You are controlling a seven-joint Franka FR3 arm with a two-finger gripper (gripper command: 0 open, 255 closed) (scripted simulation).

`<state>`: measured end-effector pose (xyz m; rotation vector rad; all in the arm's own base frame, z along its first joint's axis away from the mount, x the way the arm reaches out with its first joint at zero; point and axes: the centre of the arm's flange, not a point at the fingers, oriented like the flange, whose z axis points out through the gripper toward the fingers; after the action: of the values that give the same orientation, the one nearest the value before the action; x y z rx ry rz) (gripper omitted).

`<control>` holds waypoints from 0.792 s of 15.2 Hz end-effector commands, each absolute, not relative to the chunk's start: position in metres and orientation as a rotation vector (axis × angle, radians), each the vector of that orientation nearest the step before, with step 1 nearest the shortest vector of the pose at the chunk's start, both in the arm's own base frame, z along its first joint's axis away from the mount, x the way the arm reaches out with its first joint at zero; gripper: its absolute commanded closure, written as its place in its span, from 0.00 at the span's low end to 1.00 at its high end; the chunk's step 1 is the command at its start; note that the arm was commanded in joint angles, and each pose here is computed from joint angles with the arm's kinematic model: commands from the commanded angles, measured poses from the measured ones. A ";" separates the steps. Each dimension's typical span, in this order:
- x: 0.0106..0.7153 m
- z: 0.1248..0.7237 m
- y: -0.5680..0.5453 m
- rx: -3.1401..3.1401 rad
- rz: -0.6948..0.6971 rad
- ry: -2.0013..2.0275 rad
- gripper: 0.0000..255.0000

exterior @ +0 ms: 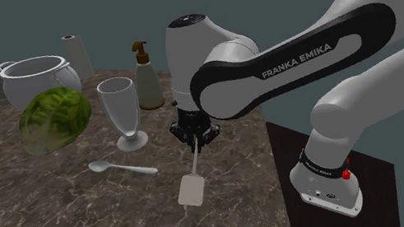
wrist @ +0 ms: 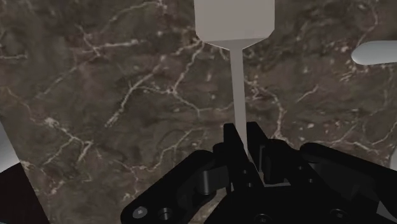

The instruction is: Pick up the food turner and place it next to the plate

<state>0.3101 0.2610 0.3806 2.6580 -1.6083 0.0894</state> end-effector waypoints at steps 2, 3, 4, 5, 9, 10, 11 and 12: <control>0.310 0.397 0.261 2.658 0.089 -1.608 1.00; 0.310 0.402 0.261 2.658 0.089 -1.608 1.00; 0.310 0.407 0.261 2.658 0.089 -1.608 1.00; 0.310 0.412 0.261 2.658 0.089 -1.608 1.00; 0.310 0.434 0.261 2.658 0.089 -1.608 1.00; 0.310 0.439 0.261 2.658 0.089 -1.608 1.00; 0.319 0.439 0.252 2.658 0.089 -1.608 1.00; 0.328 0.439 0.242 2.658 0.089 -1.608 1.00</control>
<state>0.3201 0.2494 0.4388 2.6577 -1.6093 0.0889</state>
